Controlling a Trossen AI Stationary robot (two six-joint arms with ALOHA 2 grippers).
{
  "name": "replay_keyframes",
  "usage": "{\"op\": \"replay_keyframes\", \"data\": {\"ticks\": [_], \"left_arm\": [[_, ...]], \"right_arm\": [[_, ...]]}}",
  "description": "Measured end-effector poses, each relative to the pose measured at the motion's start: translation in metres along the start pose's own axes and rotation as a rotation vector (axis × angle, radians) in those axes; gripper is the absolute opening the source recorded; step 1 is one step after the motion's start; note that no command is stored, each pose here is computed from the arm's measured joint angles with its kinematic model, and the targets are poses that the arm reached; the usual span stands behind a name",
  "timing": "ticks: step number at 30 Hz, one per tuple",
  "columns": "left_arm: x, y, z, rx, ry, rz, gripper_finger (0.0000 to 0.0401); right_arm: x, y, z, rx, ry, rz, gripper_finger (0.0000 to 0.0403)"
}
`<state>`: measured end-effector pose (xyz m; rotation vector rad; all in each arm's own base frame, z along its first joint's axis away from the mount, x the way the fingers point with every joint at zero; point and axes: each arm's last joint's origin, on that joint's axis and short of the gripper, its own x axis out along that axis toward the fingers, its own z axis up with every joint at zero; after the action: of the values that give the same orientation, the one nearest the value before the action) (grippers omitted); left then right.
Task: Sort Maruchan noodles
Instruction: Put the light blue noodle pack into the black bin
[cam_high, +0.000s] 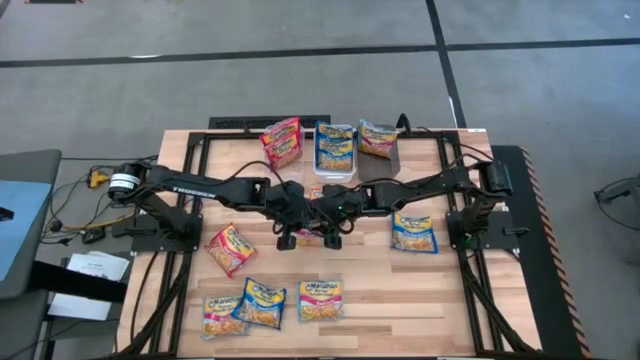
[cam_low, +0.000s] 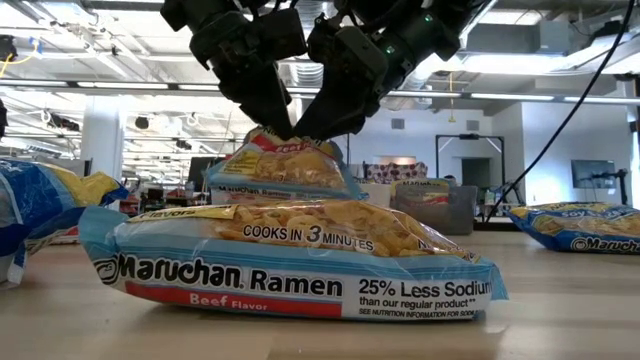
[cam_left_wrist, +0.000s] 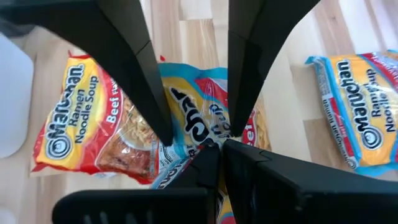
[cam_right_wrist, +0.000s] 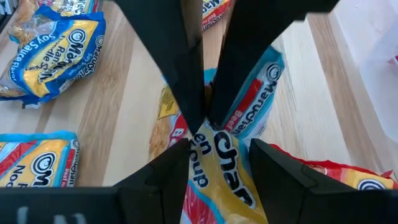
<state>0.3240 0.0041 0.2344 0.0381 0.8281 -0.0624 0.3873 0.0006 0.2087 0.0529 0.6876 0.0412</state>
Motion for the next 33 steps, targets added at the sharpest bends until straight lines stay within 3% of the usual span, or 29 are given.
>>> {"op": "replay_keyframes", "data": {"ticks": [7,19,26,33], "left_arm": [[-0.0006,0.0003,0.0001,0.0,0.009,0.013,0.0],[-0.0006,0.001,0.0007,-0.024,0.003,0.032,0.0],[-0.001,0.005,0.0005,-0.102,0.002,0.067,0.0],[-0.0014,0.0094,0.0006,-0.139,-0.007,-0.027,0.0032]], "right_arm": [[0.0001,-0.0004,-0.0006,0.001,0.006,-0.013,0.017],[0.0003,0.0,-0.0011,0.044,0.007,-0.043,0.0015],[0.0007,0.0012,-0.0014,0.085,0.004,-0.061,0.0005],[0.0008,0.0016,-0.0014,0.087,0.004,-0.061,0.0004]]}}
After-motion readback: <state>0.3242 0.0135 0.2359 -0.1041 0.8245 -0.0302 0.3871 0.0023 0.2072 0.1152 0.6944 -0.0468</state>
